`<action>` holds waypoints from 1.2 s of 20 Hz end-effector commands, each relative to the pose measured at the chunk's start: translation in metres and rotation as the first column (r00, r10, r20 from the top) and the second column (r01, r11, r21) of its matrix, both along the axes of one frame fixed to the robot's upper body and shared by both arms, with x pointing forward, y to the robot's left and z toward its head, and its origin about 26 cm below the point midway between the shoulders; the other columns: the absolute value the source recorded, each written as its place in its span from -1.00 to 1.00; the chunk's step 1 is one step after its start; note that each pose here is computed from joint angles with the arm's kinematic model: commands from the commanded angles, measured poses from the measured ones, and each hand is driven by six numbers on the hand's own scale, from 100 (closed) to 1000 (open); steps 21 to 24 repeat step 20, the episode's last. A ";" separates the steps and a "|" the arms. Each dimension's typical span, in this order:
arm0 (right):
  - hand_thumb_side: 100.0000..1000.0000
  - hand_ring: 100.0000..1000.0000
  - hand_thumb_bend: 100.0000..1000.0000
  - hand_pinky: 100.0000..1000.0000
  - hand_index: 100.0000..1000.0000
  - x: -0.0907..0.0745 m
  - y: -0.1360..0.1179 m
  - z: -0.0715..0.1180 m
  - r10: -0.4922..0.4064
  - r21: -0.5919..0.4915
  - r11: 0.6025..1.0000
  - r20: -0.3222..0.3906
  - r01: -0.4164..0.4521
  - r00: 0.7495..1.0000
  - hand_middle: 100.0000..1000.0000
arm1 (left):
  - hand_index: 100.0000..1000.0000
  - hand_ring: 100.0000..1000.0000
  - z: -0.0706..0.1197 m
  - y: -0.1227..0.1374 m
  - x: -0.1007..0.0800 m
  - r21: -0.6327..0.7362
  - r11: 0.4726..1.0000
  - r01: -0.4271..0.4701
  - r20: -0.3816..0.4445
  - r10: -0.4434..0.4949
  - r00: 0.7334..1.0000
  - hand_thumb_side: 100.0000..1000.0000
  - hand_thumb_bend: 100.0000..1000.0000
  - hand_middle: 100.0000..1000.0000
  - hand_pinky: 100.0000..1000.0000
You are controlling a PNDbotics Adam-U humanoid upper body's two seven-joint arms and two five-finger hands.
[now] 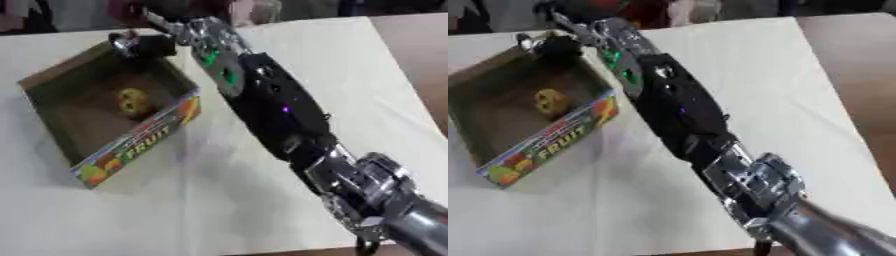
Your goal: Pick up objects on the table and place them in the box.
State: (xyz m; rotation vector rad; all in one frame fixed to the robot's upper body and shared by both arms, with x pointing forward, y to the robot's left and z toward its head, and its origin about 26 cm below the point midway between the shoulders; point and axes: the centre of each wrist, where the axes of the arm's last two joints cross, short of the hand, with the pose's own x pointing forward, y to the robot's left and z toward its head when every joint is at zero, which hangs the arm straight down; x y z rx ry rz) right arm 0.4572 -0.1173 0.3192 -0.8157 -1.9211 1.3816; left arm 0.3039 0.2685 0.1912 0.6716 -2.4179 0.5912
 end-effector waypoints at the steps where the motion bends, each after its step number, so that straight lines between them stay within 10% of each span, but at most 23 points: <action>1: 0.72 0.54 -1.00 0.48 0.90 -0.049 -0.026 0.062 0.117 0.199 0.971 0.070 -0.129 0.991 0.57 | 0.05 -0.12 0.007 0.005 -0.003 0.022 1.000 -0.021 0.026 0.020 0.999 0.64 -1.00 -0.22 -0.32; 11: 0.48 0.36 -1.00 0.32 0.72 -0.172 -0.097 0.100 0.155 0.543 0.803 0.208 -0.246 0.966 0.39 | 0.05 -0.12 0.008 0.009 -0.004 0.028 0.999 -0.043 0.029 0.042 0.999 0.63 -1.00 -0.22 -0.32; 19: 0.50 0.19 -1.00 0.18 0.56 -0.168 -0.156 0.050 0.029 0.740 0.611 0.334 -0.281 0.942 0.22 | 0.05 -0.12 0.010 0.011 -0.004 0.024 0.998 -0.062 0.042 0.060 0.997 0.63 -1.00 -0.22 -0.33; 24: 0.50 0.18 -1.00 0.17 0.55 -0.166 -0.162 0.040 0.015 0.754 0.597 0.329 -0.273 0.944 0.21 | 0.05 -0.12 0.011 0.011 -0.004 0.023 0.998 -0.063 0.043 0.062 0.997 0.63 -1.00 -0.22 -0.33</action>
